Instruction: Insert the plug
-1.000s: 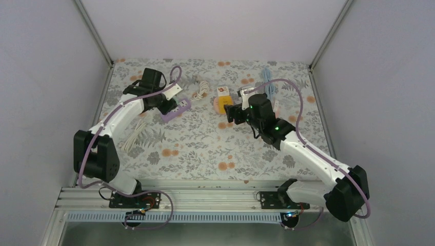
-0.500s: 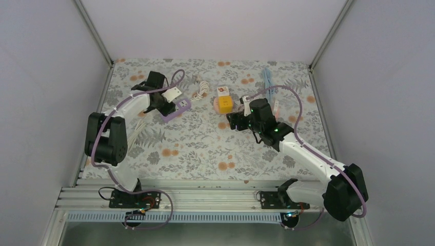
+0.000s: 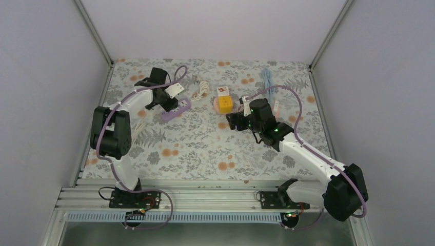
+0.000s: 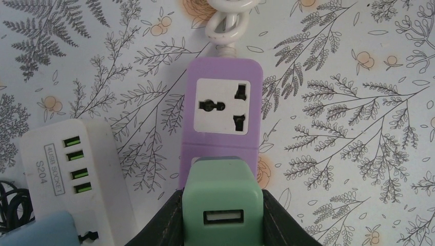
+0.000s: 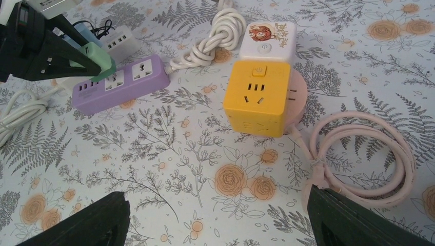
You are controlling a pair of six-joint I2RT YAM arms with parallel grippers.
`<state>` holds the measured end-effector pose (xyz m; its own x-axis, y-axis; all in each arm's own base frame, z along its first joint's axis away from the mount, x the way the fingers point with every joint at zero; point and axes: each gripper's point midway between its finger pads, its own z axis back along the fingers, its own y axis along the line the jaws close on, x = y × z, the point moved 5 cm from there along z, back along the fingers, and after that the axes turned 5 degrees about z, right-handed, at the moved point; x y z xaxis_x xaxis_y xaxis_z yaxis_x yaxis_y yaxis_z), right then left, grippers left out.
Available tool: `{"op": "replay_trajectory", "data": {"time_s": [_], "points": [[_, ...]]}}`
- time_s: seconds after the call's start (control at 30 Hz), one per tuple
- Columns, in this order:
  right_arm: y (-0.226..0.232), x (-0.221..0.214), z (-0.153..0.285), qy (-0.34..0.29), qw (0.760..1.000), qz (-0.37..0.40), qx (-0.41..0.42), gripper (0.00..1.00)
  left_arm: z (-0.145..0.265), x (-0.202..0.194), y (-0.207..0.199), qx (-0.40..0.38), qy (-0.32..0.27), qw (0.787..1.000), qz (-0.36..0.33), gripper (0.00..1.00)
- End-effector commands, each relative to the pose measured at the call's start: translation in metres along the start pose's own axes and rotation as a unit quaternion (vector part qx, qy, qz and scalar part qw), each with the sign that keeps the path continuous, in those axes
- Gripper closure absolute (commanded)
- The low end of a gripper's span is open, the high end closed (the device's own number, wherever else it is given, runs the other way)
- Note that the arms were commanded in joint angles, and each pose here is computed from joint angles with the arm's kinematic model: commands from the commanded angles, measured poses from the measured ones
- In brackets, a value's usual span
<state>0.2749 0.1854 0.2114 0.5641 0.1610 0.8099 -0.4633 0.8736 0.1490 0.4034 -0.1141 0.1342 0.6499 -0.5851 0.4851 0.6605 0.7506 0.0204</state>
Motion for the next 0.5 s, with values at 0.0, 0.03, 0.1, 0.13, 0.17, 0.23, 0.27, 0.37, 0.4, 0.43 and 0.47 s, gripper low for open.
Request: {"op": "replay_trajectory", "data": {"time_s": [0.0,0.03,0.1,0.13,0.17,0.23,0.27,0.37,0.4,0.43,0.47], "points": [[-0.003,0.003,0.001,-0.003,1.000,-0.002,-0.011,0.11,0.001,0.007,-0.002,-0.020,-0.012,1.000,-0.015,0.79],[-0.002,0.003,0.001,-0.003,1.000,-0.002,-0.010,0.11,0.000,0.006,-0.002,-0.021,-0.012,1.000,-0.014,0.79],[-0.003,0.002,0.001,-0.002,1.000,-0.002,-0.011,0.11,-0.004,0.004,-0.002,-0.022,-0.007,1.000,-0.011,0.79],[-0.003,0.002,0.001,-0.002,1.000,-0.003,-0.012,0.11,-0.006,0.002,-0.002,-0.021,-0.002,1.000,-0.008,0.79],[-0.004,0.002,0.001,-0.002,1.000,-0.006,-0.015,0.11,-0.008,0.000,-0.002,-0.022,0.005,1.000,-0.005,0.79],[-0.005,0.001,0.001,-0.002,1.000,-0.009,-0.020,0.11,-0.011,-0.007,-0.002,-0.022,0.022,1.000,-0.001,0.79],[-0.005,0.001,0.000,-0.001,1.000,-0.009,-0.021,0.11,-0.012,-0.008,-0.002,-0.020,0.027,0.999,-0.002,0.79],[-0.006,0.000,-0.002,0.000,1.000,-0.012,-0.021,0.11,-0.013,-0.012,-0.002,-0.018,0.032,0.999,-0.002,0.79],[-0.005,0.000,-0.002,0.001,1.000,-0.013,-0.021,0.11,-0.013,-0.012,-0.005,-0.027,0.028,0.999,-0.005,0.79],[-0.005,0.000,-0.003,0.003,1.000,-0.013,-0.020,0.11,-0.013,-0.011,-0.006,-0.034,0.025,0.999,-0.005,0.79],[-0.005,0.000,-0.004,0.003,1.000,-0.013,-0.019,0.12,-0.013,-0.010,-0.006,-0.036,0.022,0.999,-0.004,0.79]]}}
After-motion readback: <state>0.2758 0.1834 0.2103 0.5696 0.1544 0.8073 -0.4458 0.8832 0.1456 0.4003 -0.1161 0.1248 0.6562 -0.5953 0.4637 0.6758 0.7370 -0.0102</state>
